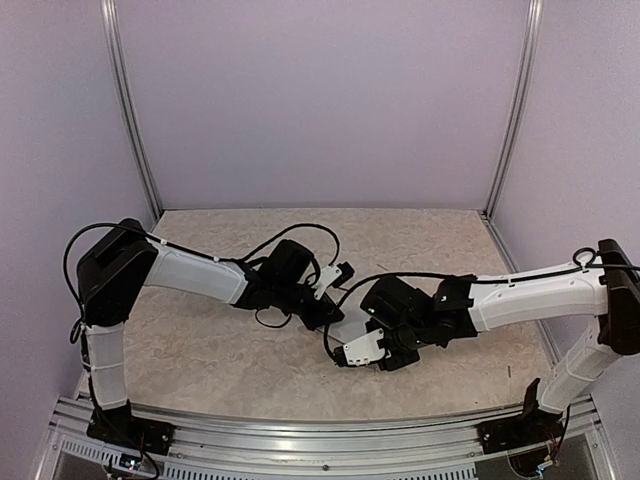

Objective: Fold the paper box

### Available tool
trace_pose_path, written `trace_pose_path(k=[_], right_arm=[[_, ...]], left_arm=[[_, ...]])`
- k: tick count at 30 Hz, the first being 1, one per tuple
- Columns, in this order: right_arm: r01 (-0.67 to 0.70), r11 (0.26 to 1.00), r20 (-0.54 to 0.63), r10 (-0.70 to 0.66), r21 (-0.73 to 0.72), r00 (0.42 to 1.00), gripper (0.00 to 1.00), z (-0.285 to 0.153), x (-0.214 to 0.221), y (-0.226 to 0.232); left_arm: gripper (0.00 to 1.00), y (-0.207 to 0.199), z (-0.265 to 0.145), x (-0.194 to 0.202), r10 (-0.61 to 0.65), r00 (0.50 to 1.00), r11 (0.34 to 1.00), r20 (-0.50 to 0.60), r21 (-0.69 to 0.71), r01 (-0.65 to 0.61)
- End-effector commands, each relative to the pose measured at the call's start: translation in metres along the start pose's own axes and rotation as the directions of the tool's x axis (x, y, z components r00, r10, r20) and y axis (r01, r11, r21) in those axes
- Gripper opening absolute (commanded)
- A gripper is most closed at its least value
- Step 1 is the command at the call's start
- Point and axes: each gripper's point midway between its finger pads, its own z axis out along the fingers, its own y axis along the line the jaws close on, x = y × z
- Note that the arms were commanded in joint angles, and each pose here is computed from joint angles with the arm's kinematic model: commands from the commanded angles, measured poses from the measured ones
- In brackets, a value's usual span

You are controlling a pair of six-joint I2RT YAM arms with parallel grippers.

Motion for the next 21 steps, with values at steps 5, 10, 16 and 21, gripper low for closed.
trace_pose_path(k=[5,10,16,21], right_arm=[[-0.094,0.991,-0.005,0.094,-0.097,0.996,0.49,-0.011,0.03,0.006],[-0.175,0.984,0.013,0.176,-0.022,0.984,0.47,-0.009,0.044,-0.033],[-0.335,0.942,0.08,0.334,-0.009,0.939,0.45,0.007,0.044,-0.077],[-0.476,0.877,0.155,0.481,-0.07,0.863,0.46,0.015,0.036,-0.101]], left_arm=[[0.05,-0.005,0.013,0.022,-0.001,0.998,1.0,-0.056,0.001,0.001],[0.06,-0.007,0.01,0.016,0.008,0.999,1.0,-0.042,0.001,-0.008],[0.06,-0.006,0.006,0.006,0.025,0.999,1.0,-0.027,-0.01,-0.025],[0.08,-0.007,0.0,0.004,0.023,1.0,1.0,-0.017,-0.017,-0.023]])
